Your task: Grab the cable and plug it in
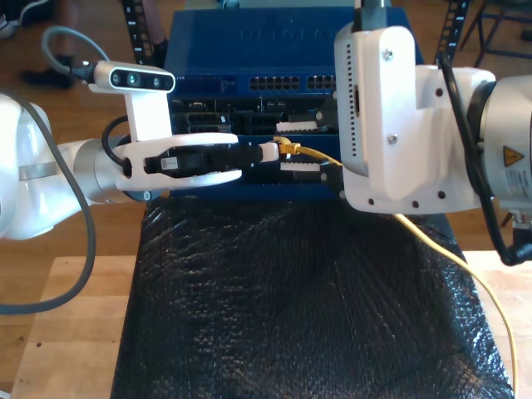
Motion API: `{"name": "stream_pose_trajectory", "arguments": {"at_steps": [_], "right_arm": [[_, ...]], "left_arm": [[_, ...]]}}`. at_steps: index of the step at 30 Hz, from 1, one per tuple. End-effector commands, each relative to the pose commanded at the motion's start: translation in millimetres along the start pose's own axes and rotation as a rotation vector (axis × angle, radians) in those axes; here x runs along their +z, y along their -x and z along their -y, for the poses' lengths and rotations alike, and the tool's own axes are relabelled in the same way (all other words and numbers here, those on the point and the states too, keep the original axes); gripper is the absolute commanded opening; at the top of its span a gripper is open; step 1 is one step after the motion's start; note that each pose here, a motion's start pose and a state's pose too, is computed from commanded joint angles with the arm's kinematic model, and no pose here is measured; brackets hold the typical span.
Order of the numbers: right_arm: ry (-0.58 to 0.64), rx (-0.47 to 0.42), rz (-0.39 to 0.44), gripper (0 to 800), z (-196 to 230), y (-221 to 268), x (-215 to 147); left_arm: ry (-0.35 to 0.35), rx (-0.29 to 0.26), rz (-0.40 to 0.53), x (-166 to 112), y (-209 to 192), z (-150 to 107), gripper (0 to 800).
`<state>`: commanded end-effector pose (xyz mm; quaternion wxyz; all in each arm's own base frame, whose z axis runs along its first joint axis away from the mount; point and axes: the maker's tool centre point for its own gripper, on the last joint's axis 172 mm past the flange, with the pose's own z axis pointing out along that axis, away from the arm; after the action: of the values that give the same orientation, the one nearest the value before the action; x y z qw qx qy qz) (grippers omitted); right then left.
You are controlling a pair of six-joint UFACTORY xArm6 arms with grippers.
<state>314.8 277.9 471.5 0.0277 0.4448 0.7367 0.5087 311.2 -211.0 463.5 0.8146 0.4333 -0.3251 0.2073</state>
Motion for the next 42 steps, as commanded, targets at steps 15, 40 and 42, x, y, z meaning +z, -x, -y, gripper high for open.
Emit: {"name": "stream_pose_trajectory", "arguments": {"at_steps": [15, 40, 42], "right_arm": [[0.000, 0.003, 0.000, 175, 0.0, 0.0, 0.0], [0.004, 0.004, -0.002, 90, -0.9, -1.3, -2.1], [0.004, 0.004, -0.002, 47, -0.9, -1.3, -2.1]], "left_arm": [[0.014, 0.000, 0.002, 1.1, 0.0, -3.8, 21], [0.014, -0.002, 0.000, 0.8, -0.3, -3.5, 32], [0.015, -0.004, 0.000, 0.9, -0.2, -3.9, 40]]}}
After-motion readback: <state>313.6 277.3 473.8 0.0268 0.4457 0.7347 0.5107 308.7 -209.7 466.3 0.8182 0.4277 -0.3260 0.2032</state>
